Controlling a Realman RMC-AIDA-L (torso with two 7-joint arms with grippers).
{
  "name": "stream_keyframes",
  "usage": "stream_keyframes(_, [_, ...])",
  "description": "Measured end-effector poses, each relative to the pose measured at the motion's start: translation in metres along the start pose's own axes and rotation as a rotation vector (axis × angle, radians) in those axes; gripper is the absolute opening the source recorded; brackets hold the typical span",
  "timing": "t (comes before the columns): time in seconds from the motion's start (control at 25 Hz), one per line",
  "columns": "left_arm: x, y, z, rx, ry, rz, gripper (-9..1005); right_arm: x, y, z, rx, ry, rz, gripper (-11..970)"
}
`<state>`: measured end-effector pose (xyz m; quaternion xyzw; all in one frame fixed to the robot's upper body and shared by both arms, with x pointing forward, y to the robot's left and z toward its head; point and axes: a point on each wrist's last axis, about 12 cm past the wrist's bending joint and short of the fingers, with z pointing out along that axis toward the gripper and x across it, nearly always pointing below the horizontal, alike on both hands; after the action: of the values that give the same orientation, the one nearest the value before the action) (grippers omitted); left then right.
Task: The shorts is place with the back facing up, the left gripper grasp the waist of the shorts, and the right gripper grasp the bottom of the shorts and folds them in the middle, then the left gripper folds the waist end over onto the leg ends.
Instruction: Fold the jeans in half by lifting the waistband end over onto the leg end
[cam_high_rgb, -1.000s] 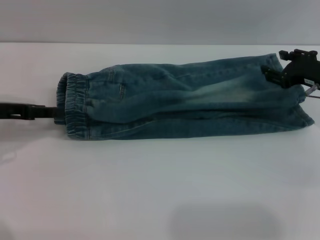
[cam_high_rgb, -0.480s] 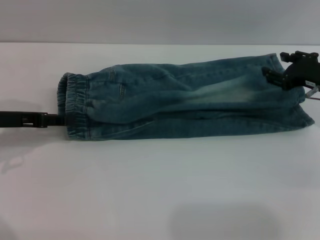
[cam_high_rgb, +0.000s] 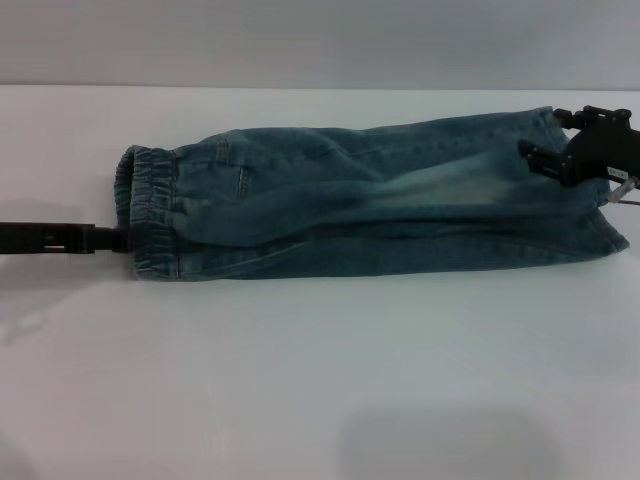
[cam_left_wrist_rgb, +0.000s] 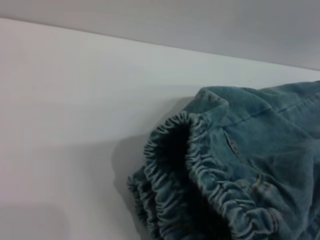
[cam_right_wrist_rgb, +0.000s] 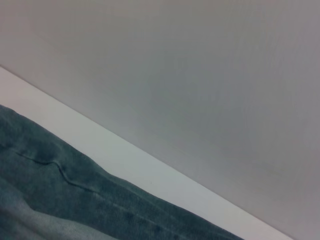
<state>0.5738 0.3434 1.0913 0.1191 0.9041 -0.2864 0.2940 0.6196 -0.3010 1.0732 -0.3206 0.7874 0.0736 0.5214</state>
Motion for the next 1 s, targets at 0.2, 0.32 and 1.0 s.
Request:
stream_keyframes(0.2, [-0.0026, 0.0025, -0.0035, -0.013, -0.006, -0.001, 670, -0.0001, -0.0002, 0.0000, 0.000, 0.000, 0.000, 615])
stream_keyframes(0.32, [-0.0042, 0.0035, -0.0046, -0.019, -0.009, 0.002, 670, 0.0000, -0.0001, 0.0000, 0.000, 0.000, 0.000, 616])
stream_keyframes(1.0, [-0.0005, -0.0023, 0.0044, -0.001, 0.002, -0.003, 671, 0.0013, -0.0001, -0.0007, 0.001, 0.002, 0.002, 618])
